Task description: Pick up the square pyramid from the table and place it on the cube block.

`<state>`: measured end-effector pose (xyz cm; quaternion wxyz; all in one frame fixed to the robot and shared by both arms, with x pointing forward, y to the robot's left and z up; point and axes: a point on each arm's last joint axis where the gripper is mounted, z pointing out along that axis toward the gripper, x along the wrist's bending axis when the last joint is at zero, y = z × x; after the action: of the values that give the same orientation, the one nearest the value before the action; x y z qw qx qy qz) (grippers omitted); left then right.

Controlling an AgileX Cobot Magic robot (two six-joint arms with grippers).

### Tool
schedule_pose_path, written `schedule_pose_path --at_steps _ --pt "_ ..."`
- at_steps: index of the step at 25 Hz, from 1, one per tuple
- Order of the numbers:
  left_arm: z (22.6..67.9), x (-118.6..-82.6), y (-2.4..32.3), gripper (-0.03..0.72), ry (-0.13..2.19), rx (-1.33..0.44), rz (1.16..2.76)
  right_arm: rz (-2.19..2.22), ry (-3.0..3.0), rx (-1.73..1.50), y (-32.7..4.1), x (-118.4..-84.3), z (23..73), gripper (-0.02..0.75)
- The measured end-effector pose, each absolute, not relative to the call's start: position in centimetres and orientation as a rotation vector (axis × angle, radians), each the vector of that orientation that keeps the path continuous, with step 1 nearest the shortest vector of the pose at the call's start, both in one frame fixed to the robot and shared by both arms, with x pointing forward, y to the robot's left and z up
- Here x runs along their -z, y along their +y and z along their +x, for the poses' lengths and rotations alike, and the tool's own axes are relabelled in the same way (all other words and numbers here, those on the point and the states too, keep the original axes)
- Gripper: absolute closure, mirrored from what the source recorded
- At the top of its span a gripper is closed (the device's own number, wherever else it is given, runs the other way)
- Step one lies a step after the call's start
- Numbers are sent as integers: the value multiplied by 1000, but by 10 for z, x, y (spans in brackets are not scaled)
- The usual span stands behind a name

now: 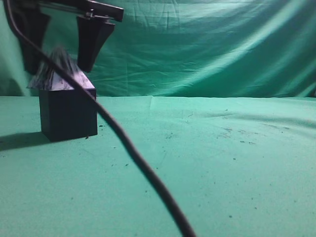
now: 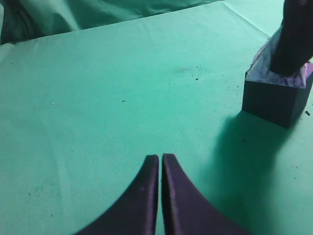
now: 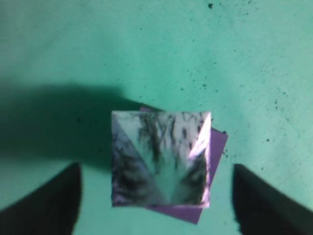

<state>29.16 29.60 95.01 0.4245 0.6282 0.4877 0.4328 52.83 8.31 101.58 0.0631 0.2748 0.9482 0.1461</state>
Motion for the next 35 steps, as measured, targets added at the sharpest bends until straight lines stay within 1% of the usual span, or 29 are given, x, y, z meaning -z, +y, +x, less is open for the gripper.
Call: schedule_pose_path --at_steps 1,3,4,5,8,10,12,13,15,16,18,19,20,27,32,35 --pt "292 -950 296 688 1220 -1083 1571 835 2873 -436 83 -1018 527 181" --pt "292 -950 296 688 1220 -1083 1571 843 2886 -433 83 -1026 526 92" --pt "292 -950 296 688 1220 -1083 1571 841 2878 -452 83 -1033 527 75" --pt "292 -950 296 688 1220 -1083 1571 841 2865 -473 84 -1038 528 92" --pt "292 -950 296 688 1220 -1083 1571 917 2788 -596 85 -1067 529 92" --pt "292 -950 296 688 1220 -1083 1571 959 2744 -694 80 -1094 525 292" --pt "292 -950 296 688 1220 -1083 1571 970 2717 -768 73 -1119 518 518" --pt "292 -950 296 688 1220 -1083 1571 970 2699 -805 68 -1131 515 608" --pt "292 -950 296 688 1220 -1083 1571 962 2679 -851 59 -1150 508 668" --pt "292 -950 296 688 1220 -1083 1571 963 2671 -866 53 -1158 503 654" --pt "292 -950 296 688 1220 -1083 1571 984 2671 -867 42 -1166 495 654" --pt "292 -950 296 688 1220 -1083 1571 996 2671 -867 35 -1171 489 696" --pt "292 -950 296 688 1220 -1083 1571 1007 2672 -862 28 -1174 483 680" --pt "292 -950 296 688 1219 -1086 1573 1051 2604 -790 -39 -1194 443 680" --pt "292 -950 296 688 1218 -1086 1574 1061 2607 -764 -81 -1187 412 680" --pt "292 -950 296 688 1218 -1086 1574 1052 2584 -819 -107 -1185 392 680"
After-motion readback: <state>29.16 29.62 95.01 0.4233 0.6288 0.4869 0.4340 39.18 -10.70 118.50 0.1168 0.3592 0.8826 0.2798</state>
